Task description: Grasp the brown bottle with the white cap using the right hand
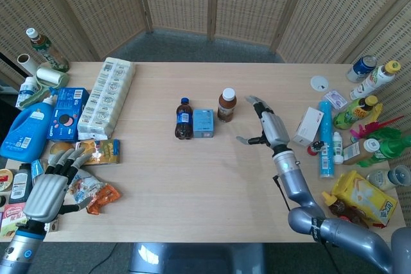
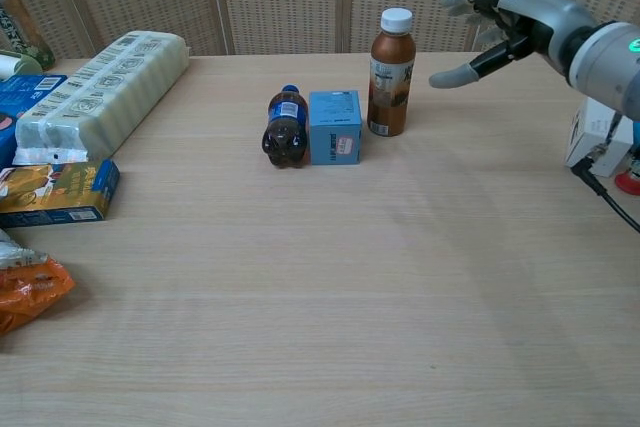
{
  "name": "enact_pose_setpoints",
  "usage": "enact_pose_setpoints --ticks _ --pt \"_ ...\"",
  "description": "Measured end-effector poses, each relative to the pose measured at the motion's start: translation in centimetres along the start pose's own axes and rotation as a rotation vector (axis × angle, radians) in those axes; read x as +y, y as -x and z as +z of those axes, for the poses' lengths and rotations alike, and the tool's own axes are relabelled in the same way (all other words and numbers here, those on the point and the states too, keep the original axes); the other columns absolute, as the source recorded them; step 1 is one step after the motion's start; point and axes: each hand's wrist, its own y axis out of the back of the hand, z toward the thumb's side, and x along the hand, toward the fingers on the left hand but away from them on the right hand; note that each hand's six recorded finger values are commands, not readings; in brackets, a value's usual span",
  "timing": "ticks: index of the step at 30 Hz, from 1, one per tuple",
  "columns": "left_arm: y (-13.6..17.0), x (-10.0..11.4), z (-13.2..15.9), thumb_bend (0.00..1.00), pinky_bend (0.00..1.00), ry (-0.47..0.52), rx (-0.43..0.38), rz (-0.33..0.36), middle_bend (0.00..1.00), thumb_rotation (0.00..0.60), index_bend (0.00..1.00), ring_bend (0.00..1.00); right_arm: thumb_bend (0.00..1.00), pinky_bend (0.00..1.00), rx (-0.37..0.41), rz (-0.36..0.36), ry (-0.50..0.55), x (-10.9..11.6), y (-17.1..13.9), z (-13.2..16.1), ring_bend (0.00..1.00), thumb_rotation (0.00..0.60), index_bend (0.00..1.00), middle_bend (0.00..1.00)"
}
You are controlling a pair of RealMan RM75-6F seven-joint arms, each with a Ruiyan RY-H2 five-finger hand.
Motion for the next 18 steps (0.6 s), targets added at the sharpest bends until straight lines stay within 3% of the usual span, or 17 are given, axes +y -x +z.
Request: enact_pose_setpoints --ticks 18 --pt "-0.8 -0.2 0.0 0.22 0.00 -0.026 0.017 -0.014 0.00 0.600 0.11 0.00 0.06 0.00 -0.053 0.057 0.080 -2.2 5.8 -1.1 0.00 0.586 0.00 0.00"
